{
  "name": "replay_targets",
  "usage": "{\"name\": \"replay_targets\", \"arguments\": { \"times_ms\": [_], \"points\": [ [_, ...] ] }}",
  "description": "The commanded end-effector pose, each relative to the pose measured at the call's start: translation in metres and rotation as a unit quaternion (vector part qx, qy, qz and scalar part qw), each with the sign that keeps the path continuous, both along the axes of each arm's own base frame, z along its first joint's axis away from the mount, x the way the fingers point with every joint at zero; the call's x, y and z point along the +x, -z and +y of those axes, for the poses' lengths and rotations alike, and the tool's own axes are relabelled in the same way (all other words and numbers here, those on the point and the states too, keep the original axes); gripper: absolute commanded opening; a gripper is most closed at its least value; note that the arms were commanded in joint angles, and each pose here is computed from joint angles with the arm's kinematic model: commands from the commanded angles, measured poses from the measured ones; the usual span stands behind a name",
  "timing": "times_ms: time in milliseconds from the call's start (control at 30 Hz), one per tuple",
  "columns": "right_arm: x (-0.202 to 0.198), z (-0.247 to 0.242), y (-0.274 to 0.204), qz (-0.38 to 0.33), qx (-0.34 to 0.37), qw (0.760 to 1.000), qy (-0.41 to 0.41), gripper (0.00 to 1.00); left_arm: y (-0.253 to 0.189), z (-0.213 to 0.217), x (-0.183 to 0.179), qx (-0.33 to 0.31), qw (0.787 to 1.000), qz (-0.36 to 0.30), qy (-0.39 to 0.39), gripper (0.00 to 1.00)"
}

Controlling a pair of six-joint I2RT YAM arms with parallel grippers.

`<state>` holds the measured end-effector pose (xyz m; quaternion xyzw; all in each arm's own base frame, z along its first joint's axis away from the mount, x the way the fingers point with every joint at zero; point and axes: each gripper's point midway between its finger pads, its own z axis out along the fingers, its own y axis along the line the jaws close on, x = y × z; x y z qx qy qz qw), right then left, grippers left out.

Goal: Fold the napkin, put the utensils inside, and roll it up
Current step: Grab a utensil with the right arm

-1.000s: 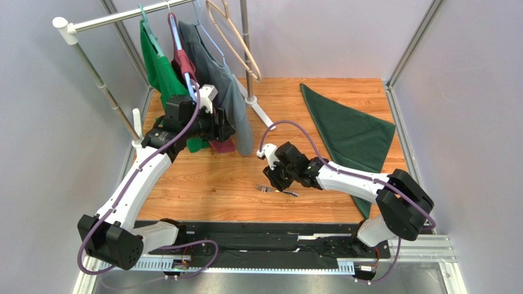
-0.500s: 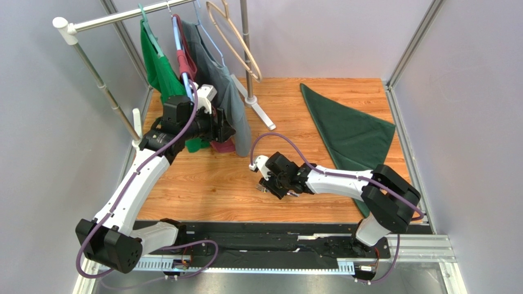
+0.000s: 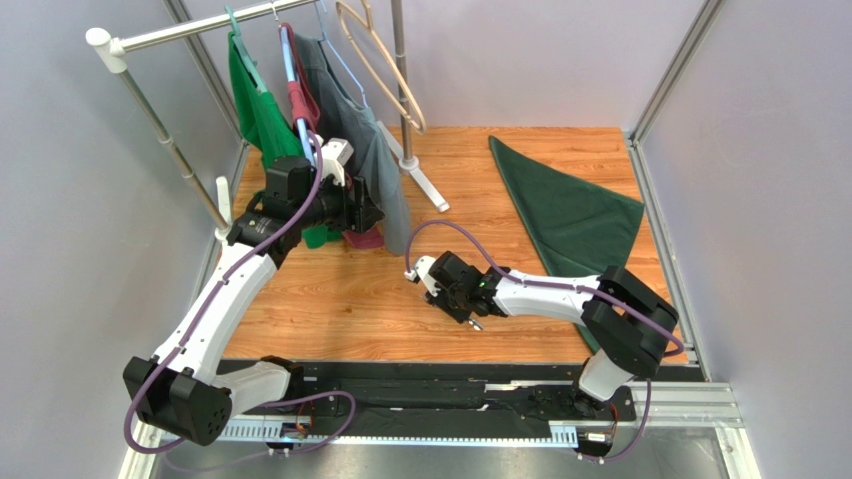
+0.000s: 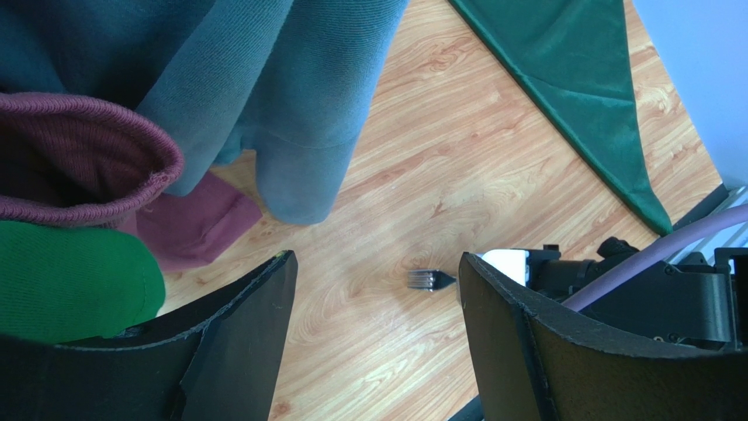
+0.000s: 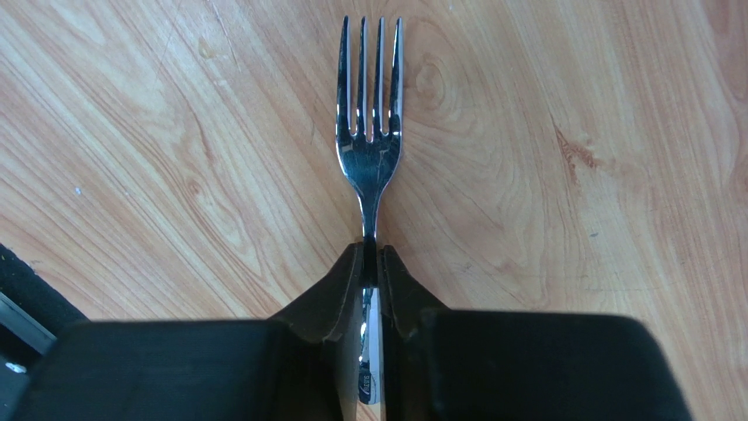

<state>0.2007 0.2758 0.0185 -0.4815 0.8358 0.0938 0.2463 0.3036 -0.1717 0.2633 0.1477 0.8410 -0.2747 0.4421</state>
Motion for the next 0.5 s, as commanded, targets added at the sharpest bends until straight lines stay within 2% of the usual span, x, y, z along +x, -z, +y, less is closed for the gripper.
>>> {"name": "replay_targets", "arguments": {
  "times_ms": [0, 33, 100, 267, 467],
  "points": [
    [0.002, 0.004, 0.003, 0.007, -0.018, 1.0, 0.002, 0.08, -0.014, 0.001, 0.0, -0.01, 1.0, -0.027, 0.003, 0.77],
    [0.002, 0.005, 0.006, 0.011, -0.018, 1.0, 0.003, 0.03, -0.014, 0.0, 0.0, -0.01, 1.0, -0.026, 0.004, 0.77],
    [0.001, 0.006, 0.005, 0.017, -0.017, 1.0, 0.007, 0.0, -0.013, 0.001, 0.0, -0.009, 1.0, -0.026, 0.003, 0.77],
    [0.008, 0.004, -0.01, 0.0, -0.011, 0.999, 0.039, 0.0, -0.013, 0.001, 0.0, -0.009, 1.0, -0.025, 0.002, 0.77],
    [0.028, -0.016, -0.047, -0.012, -0.007, 0.992, 0.127, 0.0, -0.014, 0.001, 0.0, -0.012, 1.0, -0.025, 0.001, 0.77]
  ]
}}
